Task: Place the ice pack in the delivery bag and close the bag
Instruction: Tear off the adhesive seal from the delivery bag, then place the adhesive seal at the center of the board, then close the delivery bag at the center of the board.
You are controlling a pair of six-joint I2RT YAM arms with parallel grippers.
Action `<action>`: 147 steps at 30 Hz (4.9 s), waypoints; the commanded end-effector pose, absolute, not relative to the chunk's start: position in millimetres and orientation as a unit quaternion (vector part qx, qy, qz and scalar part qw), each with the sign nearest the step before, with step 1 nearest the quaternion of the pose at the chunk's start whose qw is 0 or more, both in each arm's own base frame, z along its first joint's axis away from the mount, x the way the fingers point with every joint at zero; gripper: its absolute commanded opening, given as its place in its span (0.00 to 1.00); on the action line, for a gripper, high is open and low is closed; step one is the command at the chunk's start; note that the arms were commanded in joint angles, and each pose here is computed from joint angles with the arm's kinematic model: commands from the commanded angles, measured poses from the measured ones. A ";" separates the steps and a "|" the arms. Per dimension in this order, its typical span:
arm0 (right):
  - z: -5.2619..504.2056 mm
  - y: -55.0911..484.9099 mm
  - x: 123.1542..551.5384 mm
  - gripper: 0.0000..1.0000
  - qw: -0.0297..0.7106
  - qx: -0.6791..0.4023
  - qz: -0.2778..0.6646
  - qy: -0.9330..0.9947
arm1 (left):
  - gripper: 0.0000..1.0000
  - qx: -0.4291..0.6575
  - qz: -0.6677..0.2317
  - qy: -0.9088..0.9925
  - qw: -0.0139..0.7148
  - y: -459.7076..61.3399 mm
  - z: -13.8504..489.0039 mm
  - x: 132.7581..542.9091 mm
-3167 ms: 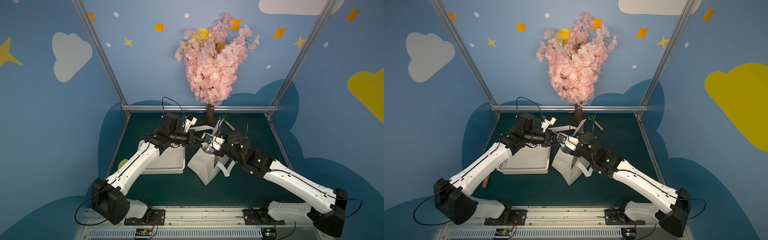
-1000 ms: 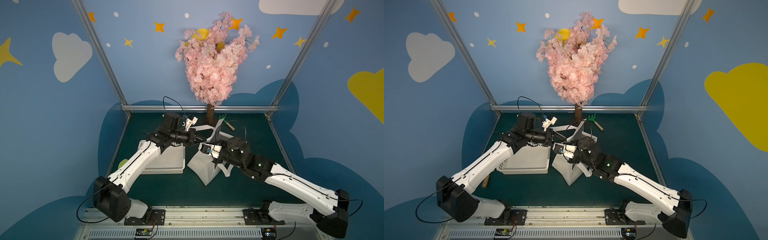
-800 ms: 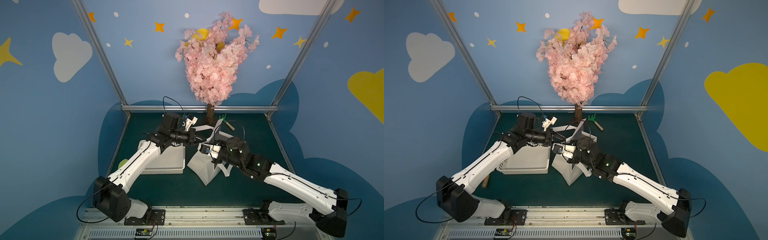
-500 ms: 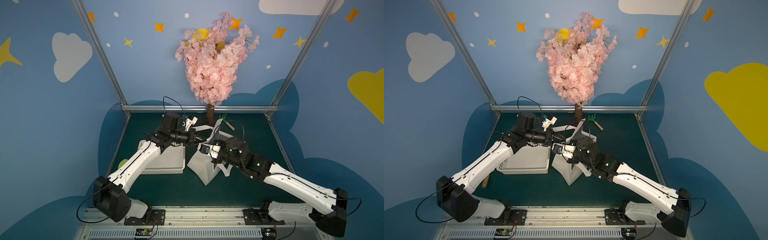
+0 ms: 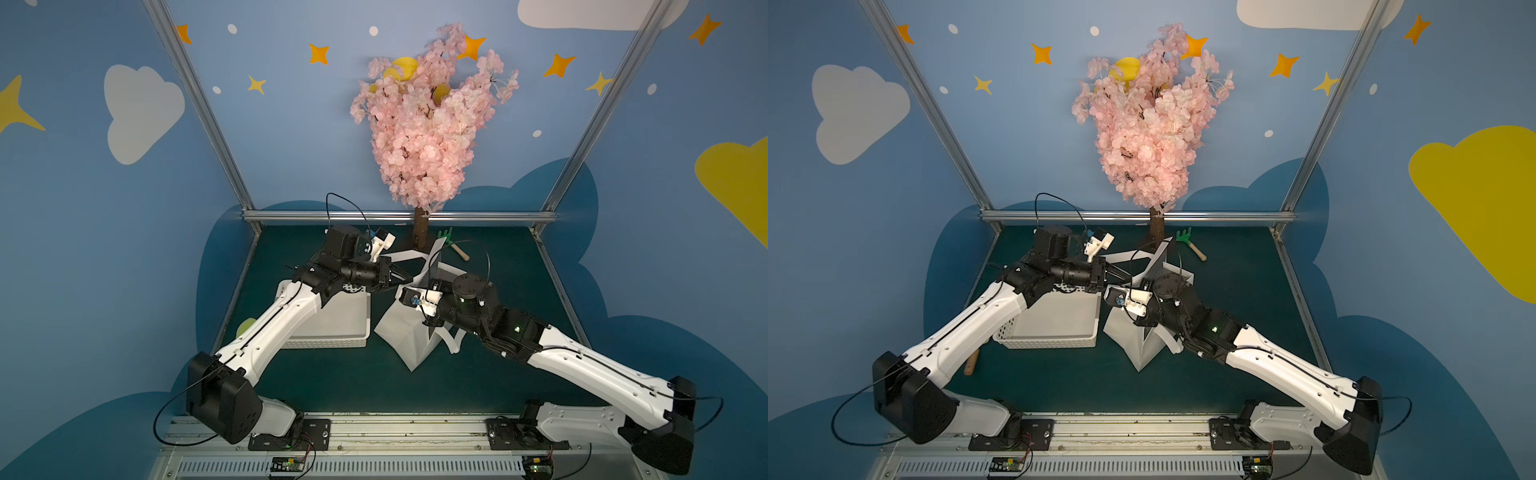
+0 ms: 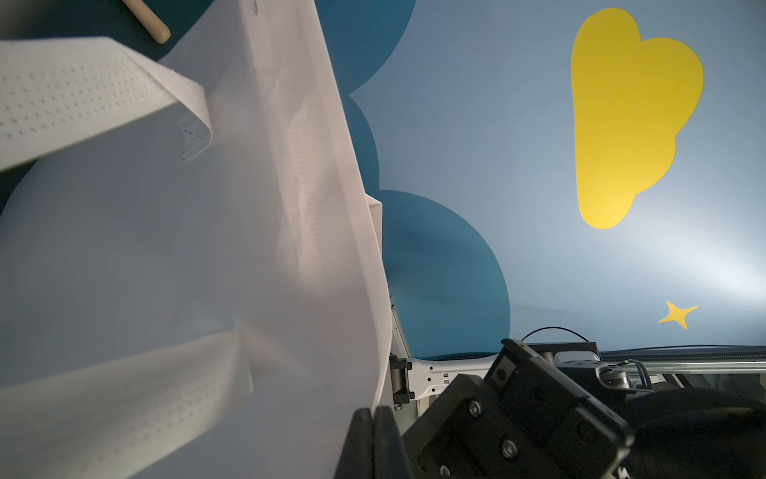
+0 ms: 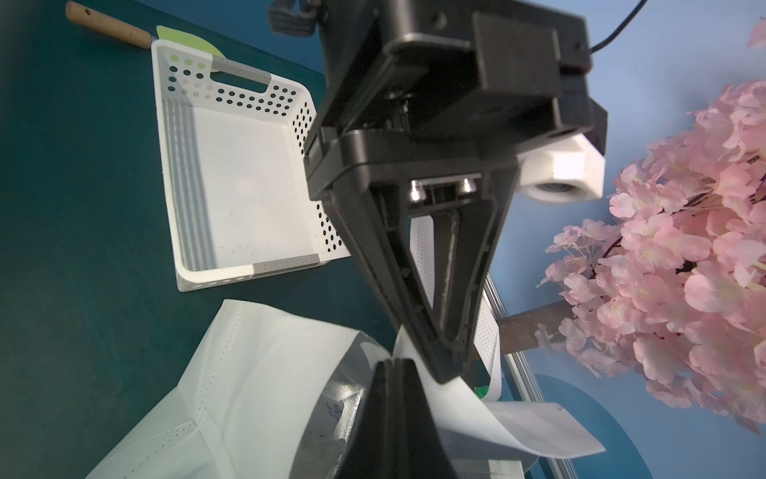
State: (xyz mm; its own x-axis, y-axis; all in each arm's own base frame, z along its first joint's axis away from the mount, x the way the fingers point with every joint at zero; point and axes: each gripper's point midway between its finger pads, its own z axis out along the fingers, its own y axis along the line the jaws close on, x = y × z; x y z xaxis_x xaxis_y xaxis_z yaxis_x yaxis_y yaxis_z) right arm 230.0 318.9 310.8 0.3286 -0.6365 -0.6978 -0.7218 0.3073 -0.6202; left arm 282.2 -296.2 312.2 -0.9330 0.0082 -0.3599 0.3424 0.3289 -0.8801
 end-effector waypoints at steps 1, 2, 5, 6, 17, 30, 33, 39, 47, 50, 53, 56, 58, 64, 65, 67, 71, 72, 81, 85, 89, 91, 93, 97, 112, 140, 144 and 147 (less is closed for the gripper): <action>339.4 307.5 237.0 0.00 0.594 -0.547 0.045 0.588 | 0.03 0.126 -0.574 0.795 0.153 -297.8 322.3 281.5; 339.8 305.9 237.5 0.00 0.594 -0.543 0.049 0.591 | 0.05 0.124 -0.571 0.796 0.156 -296.0 322.5 282.9; 341.5 299.2 242.0 0.00 0.598 -0.528 0.055 0.601 | 0.25 0.117 -0.570 0.797 0.163 -290.3 325.5 287.0; 340.7 297.7 242.8 0.00 0.597 -0.525 0.058 0.603 | 0.27 0.114 -0.569 0.797 0.167 -288.1 326.6 288.6; 341.6 293.9 243.5 0.00 0.597 -0.518 0.071 0.609 | 0.25 0.117 -0.582 0.788 0.161 -292.0 328.2 288.7; 344.6 235.8 300.1 0.00 0.599 -0.404 -0.024 0.691 | 0.25 0.119 -0.579 0.788 0.170 -289.9 331.0 289.9; 342.5 205.4 321.0 0.00 0.592 -0.353 -0.048 0.723 | 0.24 0.118 -0.578 0.789 0.171 -288.5 330.9 289.6; 336.1 121.9 366.0 0.00 0.578 -0.234 -0.109 0.774 | 0.24 0.117 -0.575 0.790 0.178 -284.6 332.1 291.1; 341.0 17.0 414.7 0.00 0.562 -0.098 -0.189 0.799 | 0.24 0.119 -0.573 0.786 0.198 -275.4 340.4 291.9; 339.9 -16.1 427.7 0.00 0.543 -0.063 -0.214 0.810 | 0.24 0.119 -0.572 0.785 0.205 -271.4 342.6 292.4; 336.9 -33.2 428.1 0.00 0.534 -0.037 -0.209 0.818 | 0.25 0.120 -0.565 0.787 0.216 -266.2 344.3 292.1; 318.0 -43.6 422.7 0.00 0.513 -0.014 -0.201 0.834 | 0.25 0.119 -0.556 0.790 0.229 -260.3 344.1 292.3; 298.2 -37.9 418.3 0.00 0.501 -0.010 -0.175 0.847 | 0.25 0.119 -0.556 0.788 0.236 -257.9 345.3 293.3; 222.3 -19.9 392.2 0.30 0.432 0.001 -0.120 0.894 | 0.27 0.110 -0.535 0.799 0.250 -246.3 336.3 304.8; 214.6 -18.3 387.5 0.42 0.424 0.003 -0.116 0.898 | 0.27 0.109 -0.533 0.801 0.252 -244.0 334.8 307.7; 210.2 -11.4 378.8 0.48 0.420 0.002 -0.103 0.902 | 0.29 0.106 -0.525 0.804 0.259 -238.5 331.8 313.0; 224.5 19.8 361.3 0.53 0.443 -0.042 -0.029 0.895 | 0.32 0.099 -0.511 0.809 0.273 -228.6 327.0 324.4; 233.4 28.3 354.4 0.53 0.453 -0.043 -0.001 0.890 | 0.32 0.098 -0.508 0.809 0.279 -225.8 325.6 327.4; 268.0 146.0 257.6 0.52 0.475 -0.234 0.257 0.808 | 0.33 0.112 -0.490 0.822 0.269 -229.1 271.2 339.1; 260.0 175.2 221.3 0.48 0.460 -0.292 0.297 0.784 | 0.37 0.120 -0.493 0.814 0.283 -228.1 257.2 332.7; 248.5 197.3 209.1 0.45 0.452 -0.323 0.312 0.770 | 0.38 0.134 -0.490 0.808 0.300 -228.2 246.7 328.6; 246.7 209.5 208.0 0.45 0.452 -0.341 0.316 0.761 | 0.41 0.144 -0.498 0.804 0.292 -232.1 240.0 323.2; 244.0 224.0 211.0 0.44 0.447 -0.356 0.319 0.756 | 0.44 0.153 -0.501 0.802 0.287 -235.6 231.2 316.6; 241.7 250.4 223.4 0.44 0.443 -0.372 0.313 0.753 | 0.46 0.188 -0.501 0.794 0.289 -245.7 227.1 299.4; 228.0 287.6 262.4 0.44 0.423 -0.366 0.303 0.772 | 0.76 0.229 -0.492 0.763 0.352 -226.0 239.6 238.8; 224.8 293.2 261.9 0.45 0.413 -0.366 0.301 0.778 | 0.92 0.284 -0.374 0.736 0.487 -222.8 245.9 253.7; 223.2 293.5 265.1 0.45 0.417 -0.362 0.293 0.781 | 0.92 0.299 -0.447 0.712 0.452 -243.8 252.1 240.6; 222.3 298.0 265.3 0.45 0.416 -0.363 0.297 0.779 | 0.92 0.311 -0.466 0.711 0.425 -256.2 245.6 233.8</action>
